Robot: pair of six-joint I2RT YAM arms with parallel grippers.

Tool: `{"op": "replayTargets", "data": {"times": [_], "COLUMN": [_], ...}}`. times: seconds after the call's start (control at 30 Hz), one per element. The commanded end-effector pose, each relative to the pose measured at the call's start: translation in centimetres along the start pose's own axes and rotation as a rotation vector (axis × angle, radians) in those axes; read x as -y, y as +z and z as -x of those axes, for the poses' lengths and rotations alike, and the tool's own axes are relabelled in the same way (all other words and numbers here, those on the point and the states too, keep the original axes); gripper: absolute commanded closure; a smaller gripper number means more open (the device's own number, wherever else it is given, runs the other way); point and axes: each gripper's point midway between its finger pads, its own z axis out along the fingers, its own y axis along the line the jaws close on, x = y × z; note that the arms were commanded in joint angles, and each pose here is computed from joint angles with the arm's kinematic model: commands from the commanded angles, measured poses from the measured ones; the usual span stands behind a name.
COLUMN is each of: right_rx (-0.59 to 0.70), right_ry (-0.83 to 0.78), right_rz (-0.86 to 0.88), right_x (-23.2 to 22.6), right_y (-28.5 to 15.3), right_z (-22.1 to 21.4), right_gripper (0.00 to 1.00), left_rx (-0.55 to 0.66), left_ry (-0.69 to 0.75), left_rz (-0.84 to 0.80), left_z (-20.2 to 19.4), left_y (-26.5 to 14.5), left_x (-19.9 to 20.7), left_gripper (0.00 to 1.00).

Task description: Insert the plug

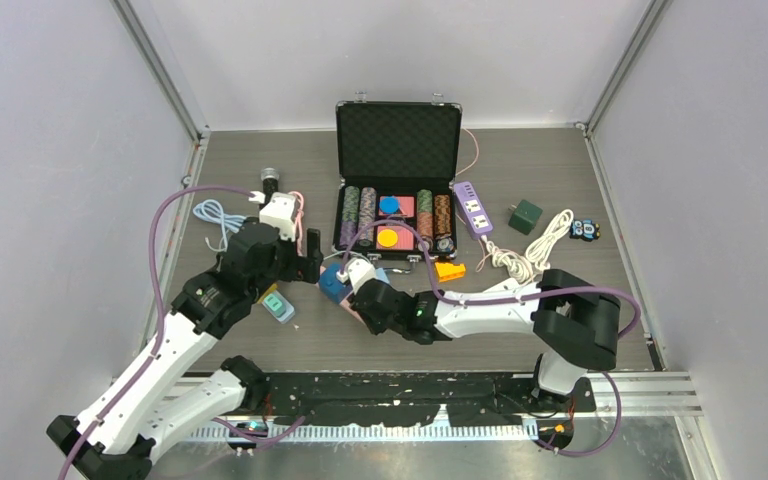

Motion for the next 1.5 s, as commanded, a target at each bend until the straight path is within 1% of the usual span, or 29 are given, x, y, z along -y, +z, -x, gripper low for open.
{"op": "replayTargets", "data": {"times": [0.0,0.1,0.2,0.33,0.37,0.4,0.43,0.47,0.5,0.53,0.57,0.6,0.63,0.67,0.8,0.87,0.97,1.07,1.1,1.13,1.23,1.33,1.4,1.43,1.47], "right_rx": [-0.16,-0.147,-0.126,-0.134,-0.141,-0.128,-0.128,-0.097,-0.096,-0.054,-0.049,0.006,0.013,0.075,0.199,0.239,0.269,0.265,0.263,0.252,0.222,0.183,0.161,0.138,0.126], "right_ry": [0.028,0.047,0.075,0.077,0.077,0.081,0.077,0.083,0.075,0.081,0.07,0.083,0.075,0.094,0.13,0.157,0.233,0.369,0.399,0.445,0.555,0.685,0.769,0.801,0.847], "right_rz": [0.022,-0.019,-0.023,-0.019,-0.021,-0.02,-0.02,-0.013,-0.017,-0.017,-0.025,-0.027,-0.037,-0.041,-0.04,-0.041,-0.059,-0.126,-0.176,-0.206,-0.345,-0.45,-0.528,-0.577,-0.613], "right_x": [-0.9,-0.3,-0.3,-0.4,-0.4,-0.6,-0.6,-0.8,-0.7,-0.8,-0.6,-0.7,-0.4,-0.4,0.2,0.5,1.7,3.9,5.4,6.2,10.8,14.3,16.7,18.0,18.8], "right_y": [1.4,1.4,1.5,1.7,1.6,1.6,1.4,1.0,0.6,-0.1,-0.6,-1.4,-2.0,-3.0,-6.1,-7.6,-9.9,-11.2,-11.9,-11.9,-13.1,-13.9,-14.6,-14.5,-14.7], "right_z": [-6.7,-7.6,-7.8,-8.0,-8.0,-7.3,-7.0,-5.6,-5.2,-3.2,-2.5,0.0,0.8,3.5,9.0,10.5,11.5,10.8,10.2,9.2,5.8,2.3,-0.1,-1.7,-2.7], "right_gripper": [0.95,0.95,0.95,0.94,0.9,0.83,0.77,0.63,0.56,0.45,0.4,0.32,0.3,0.27,0.17,0.15,0.16,0.19,0.2,0.2,0.2,0.19,0.13,0.08,0.06], "left_rx": [0.038,0.038,0.037,0.033,0.033,0.033,0.035,0.036,0.036,0.036,0.039,0.044,0.048,0.05,0.052,0.056,0.061,0.049,0.039,0.027,-0.012,-0.04,-0.049,-0.053,-0.055], "left_ry": [-0.021,-0.027,-0.032,-0.033,-0.033,-0.032,-0.032,-0.032,-0.031,-0.031,-0.032,-0.032,-0.032,-0.031,-0.031,-0.033,-0.044,-0.049,-0.051,-0.052,-0.059,-0.078,-0.08,-0.079,-0.078], "left_rz": [-0.003,-0.004,-0.006,-0.01,-0.011,-0.011,-0.01,-0.011,-0.012,-0.012,-0.012,-0.013,-0.014,-0.017,-0.033,-0.047,-0.084,-0.145,-0.167,-0.185,-0.241,-0.288,-0.302,-0.307,-0.306], "left_z": [1.8,2.0,2.1,2.1,2.1,2.1,2.2,2.3,2.4,2.5,2.6,2.8,2.9,3.1,3.9,4.3,4.6,4.4,4.2,4.0,3.2,2.6,2.4,2.3,2.2], "left_y": [-0.5,-0.5,-0.4,-0.5,-0.5,-0.5,-0.5,-0.5,-0.5,-0.6,-0.7,-0.8,-1.0,-1.1,-1.8,-2.0,-2.2,-2.2,-2.1,-2.1,-1.8,-1.5,-1.4,-1.3,-1.2], "left_x": [0.2,0.3,0.4,0.5,0.5,0.5,0.5,0.5,0.6,0.6,0.5,0.5,0.5,0.6,0.9,1.2,1.9,3.0,3.4,3.8,4.9,5.9,6.2,6.3,6.3], "left_gripper": [0.08,0.08,0.08,0.08,0.08,0.08,0.08,0.08,0.08,0.08,0.07,0.07,0.07,0.06,0.05,0.05,0.05,0.05,0.05,0.05,0.06,0.07,0.07,0.07,0.07]}}
